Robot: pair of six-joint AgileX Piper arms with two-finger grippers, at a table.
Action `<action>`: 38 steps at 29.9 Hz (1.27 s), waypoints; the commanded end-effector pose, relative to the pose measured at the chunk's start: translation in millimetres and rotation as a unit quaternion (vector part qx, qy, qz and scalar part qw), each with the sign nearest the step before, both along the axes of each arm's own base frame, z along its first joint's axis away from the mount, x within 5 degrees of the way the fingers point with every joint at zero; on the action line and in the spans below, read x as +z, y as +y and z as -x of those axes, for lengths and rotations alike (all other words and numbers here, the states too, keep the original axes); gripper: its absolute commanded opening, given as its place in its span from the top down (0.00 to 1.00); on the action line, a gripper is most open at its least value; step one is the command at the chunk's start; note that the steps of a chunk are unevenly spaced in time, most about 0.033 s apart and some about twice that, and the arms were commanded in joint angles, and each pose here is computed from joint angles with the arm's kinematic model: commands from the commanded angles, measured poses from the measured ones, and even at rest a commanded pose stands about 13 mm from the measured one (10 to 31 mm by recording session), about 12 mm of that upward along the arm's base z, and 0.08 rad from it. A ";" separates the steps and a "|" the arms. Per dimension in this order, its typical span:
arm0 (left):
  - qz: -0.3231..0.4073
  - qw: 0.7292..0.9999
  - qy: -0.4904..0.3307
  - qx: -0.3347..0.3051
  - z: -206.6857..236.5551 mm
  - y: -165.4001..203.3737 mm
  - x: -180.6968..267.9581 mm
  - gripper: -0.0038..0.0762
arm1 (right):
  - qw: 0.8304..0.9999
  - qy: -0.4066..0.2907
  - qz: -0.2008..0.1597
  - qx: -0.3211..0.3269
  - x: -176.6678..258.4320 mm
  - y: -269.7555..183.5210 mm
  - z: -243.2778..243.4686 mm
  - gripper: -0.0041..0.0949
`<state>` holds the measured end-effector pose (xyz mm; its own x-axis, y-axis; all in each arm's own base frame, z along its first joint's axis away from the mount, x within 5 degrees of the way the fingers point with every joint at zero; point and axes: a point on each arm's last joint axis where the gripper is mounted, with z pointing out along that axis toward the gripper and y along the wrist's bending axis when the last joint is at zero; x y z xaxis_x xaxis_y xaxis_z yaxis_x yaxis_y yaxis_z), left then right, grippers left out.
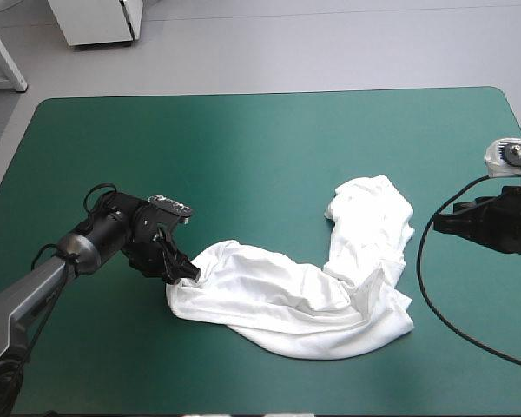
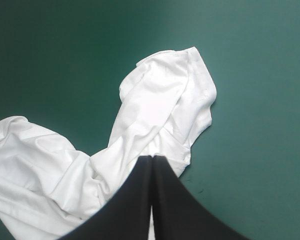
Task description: Fold the cloth
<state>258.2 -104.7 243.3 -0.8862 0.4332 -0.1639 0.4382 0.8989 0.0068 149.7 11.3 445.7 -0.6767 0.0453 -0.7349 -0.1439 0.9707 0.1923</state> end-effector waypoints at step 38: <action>0.037 0.999 0.012 0.015 -21.0 -16.1 -26.1 0.98 | 0.990 0.129 0.024 -0.050 -42.5 -21.5 -105.2 0.48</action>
